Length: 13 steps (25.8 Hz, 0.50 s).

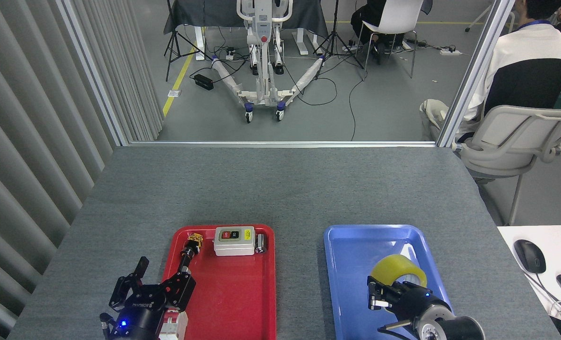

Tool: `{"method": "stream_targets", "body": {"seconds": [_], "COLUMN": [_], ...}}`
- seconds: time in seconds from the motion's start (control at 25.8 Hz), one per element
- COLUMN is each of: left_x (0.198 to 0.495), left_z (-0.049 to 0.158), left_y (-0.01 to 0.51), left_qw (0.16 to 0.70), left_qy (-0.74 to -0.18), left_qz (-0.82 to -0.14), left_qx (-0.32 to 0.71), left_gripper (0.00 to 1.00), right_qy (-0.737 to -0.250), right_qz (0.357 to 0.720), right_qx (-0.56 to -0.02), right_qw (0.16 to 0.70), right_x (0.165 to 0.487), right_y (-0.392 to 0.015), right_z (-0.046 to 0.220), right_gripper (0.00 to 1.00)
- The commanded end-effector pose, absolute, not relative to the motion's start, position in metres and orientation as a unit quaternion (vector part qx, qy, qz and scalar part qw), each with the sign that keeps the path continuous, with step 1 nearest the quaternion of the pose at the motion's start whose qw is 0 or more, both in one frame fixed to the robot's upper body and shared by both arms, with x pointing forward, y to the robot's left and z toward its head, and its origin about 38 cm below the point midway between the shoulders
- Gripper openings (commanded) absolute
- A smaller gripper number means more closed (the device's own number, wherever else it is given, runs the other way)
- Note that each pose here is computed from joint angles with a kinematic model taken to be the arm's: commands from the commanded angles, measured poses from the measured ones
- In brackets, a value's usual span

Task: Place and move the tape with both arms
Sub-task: 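Lower the tape into the blue tray and open the right gripper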

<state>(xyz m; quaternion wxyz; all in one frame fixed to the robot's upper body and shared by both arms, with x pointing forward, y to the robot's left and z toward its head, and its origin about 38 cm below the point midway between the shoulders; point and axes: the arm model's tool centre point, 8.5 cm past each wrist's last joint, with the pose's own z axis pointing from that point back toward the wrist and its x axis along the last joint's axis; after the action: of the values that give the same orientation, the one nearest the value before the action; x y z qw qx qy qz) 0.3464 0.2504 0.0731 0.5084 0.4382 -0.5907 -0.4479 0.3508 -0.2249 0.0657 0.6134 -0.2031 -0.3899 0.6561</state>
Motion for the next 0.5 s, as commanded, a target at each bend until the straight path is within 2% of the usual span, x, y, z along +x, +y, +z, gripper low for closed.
{"method": "stream_targets", "body": {"seconds": [0.0,0.08,0.12,0.31,0.47], "left_x": [0.345,0.345,0.345,0.343,0.343], "left_z": [0.077,0.076,0.077,0.075,0.077], "left_y": [0.250,0.250,0.249,0.249,0.252], "left_qw": [0.493,0.491,0.487,0.460,0.467], "left_qy": [-0.605,-0.602,-0.600,-0.576,-0.577], "left_qz": [-0.428,-0.431,-0.435,-0.463,-0.454], "left_qx": [0.456,0.458,0.462,0.492,0.494], "left_gripper": [1.00,1.00,1.00,1.00,1.00], "right_qy": [-0.390,-0.388,-0.389,-0.383,-0.374], "right_qz": [0.657,0.655,0.654,0.647,0.616], "right_qx": [-0.205,-0.204,-0.205,-0.207,-0.215], "right_qw": [0.612,0.616,0.616,0.626,0.660], "right_x": [0.348,0.342,0.342,0.338,0.340], "right_y": [-0.222,-0.223,-0.223,-0.229,-0.237], "right_z": [0.062,0.056,0.055,0.050,0.048], "right_gripper": [0.76,0.92,0.95,0.99,0.99]}}
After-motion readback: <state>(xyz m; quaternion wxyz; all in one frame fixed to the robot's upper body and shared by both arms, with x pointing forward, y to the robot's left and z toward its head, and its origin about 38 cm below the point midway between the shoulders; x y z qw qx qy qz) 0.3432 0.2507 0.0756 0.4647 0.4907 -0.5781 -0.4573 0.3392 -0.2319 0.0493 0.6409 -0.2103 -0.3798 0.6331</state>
